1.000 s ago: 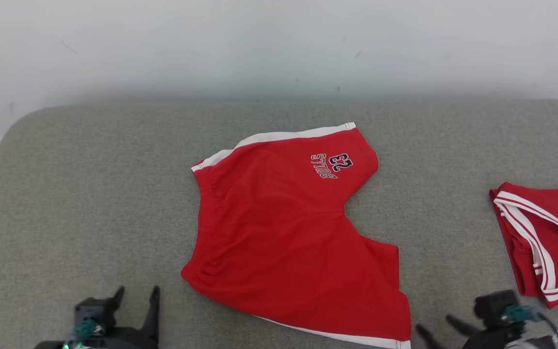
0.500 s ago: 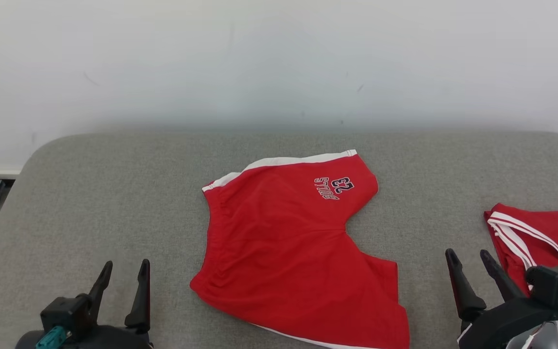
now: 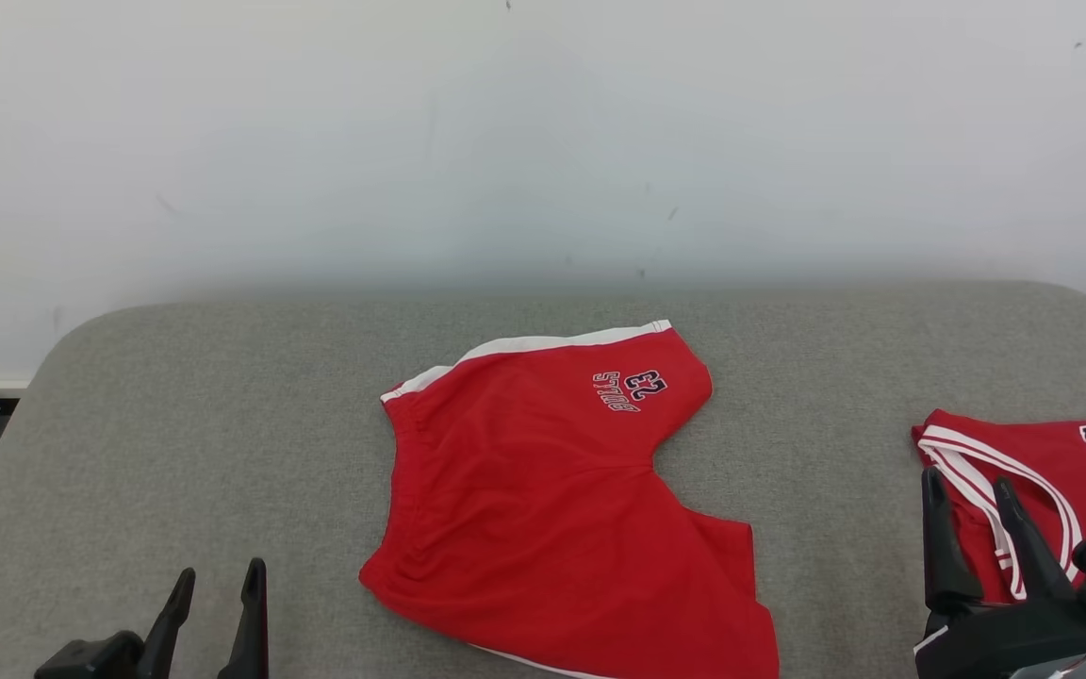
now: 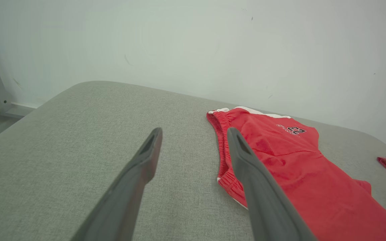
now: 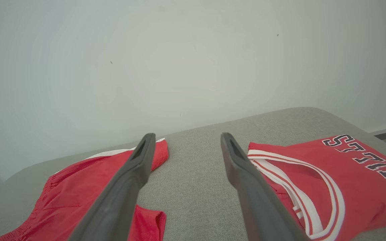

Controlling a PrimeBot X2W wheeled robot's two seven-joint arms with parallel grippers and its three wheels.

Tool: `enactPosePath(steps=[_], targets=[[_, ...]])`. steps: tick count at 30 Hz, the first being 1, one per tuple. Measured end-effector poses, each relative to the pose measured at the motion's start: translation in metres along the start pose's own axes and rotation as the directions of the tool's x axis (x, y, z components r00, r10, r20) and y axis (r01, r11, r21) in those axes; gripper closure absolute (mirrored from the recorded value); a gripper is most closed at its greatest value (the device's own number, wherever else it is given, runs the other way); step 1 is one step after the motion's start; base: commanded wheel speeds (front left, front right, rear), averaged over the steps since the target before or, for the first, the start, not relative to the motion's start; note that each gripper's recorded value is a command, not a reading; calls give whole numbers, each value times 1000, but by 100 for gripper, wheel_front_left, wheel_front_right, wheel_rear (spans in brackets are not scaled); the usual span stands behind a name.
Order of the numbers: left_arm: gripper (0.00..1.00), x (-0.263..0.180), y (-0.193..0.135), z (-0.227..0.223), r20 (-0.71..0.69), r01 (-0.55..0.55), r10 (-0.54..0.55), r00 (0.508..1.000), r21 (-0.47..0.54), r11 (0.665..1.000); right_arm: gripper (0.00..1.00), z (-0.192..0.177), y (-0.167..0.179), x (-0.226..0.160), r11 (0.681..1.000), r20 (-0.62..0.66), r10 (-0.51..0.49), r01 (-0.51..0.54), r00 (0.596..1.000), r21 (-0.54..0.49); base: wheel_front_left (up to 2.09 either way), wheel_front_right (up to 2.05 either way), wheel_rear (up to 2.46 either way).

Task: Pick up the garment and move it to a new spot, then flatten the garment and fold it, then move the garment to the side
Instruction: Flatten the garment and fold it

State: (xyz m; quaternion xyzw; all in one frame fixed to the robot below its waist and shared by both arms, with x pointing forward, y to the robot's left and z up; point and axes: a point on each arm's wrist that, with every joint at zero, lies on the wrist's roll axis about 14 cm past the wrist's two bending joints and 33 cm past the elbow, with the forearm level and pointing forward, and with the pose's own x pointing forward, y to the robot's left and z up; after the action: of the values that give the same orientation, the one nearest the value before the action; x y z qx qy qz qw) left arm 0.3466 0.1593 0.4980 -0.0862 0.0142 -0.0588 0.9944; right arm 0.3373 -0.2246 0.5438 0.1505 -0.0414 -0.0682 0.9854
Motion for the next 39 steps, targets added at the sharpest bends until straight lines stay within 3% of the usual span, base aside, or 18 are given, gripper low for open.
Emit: enactPosePath(steps=[15, 39], targets=[[0, -5, -9, 0, -36, 18, -19, 999, -14, 1000, 0, -2, -12, -7, 999, 42, -42, 43, 998, -11, 0, 0, 0], [0, -4, -14, -6, -118, 33, -31, 993, 16, 999, 0, -14, -6, -6, 999, 24, -10, 11, 1000, -35, 0, 0, 0]])
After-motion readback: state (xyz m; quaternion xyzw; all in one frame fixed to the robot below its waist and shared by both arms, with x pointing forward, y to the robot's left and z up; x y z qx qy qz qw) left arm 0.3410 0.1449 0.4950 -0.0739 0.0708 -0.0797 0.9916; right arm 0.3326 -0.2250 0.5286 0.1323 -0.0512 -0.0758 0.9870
